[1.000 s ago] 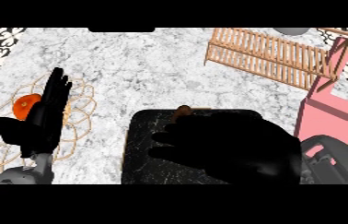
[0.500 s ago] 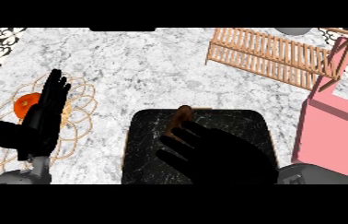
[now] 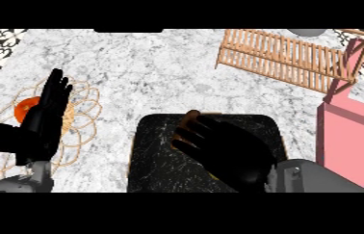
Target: Pick the lemon from the tray and place it in the tiered shelf
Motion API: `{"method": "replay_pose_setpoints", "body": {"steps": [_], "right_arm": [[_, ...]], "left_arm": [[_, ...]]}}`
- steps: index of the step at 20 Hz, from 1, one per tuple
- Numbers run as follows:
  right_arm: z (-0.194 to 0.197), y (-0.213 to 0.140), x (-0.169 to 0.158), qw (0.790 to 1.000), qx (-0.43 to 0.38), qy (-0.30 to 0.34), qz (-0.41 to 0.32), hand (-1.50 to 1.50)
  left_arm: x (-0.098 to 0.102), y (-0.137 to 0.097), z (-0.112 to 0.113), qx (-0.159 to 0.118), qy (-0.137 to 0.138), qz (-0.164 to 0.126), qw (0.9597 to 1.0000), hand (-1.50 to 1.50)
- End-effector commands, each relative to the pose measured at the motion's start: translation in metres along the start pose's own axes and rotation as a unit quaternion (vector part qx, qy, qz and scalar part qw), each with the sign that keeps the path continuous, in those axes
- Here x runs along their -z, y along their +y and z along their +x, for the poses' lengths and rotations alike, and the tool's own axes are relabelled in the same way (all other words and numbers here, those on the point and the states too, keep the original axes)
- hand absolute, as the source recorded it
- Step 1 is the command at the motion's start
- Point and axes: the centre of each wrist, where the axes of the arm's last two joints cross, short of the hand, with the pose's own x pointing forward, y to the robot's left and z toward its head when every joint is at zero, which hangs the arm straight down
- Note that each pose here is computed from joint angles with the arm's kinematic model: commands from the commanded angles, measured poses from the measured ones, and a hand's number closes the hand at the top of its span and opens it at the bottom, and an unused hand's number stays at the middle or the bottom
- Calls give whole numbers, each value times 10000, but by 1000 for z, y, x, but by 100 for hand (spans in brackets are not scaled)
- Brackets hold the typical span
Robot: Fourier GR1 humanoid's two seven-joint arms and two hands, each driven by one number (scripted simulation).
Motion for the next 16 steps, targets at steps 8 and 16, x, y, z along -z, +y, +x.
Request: {"method": "replay_pose_setpoints", "body": {"steps": [8,16], "right_arm": [[-21,41,16,9999,8,29,161,-150],[-28,68,41,9997,80,-247,-9,-150]], "left_arm": [[9,10,7,-5,-69,-24,10000,0],[4,0,-24,-35,26,-27,10000,0]]}}
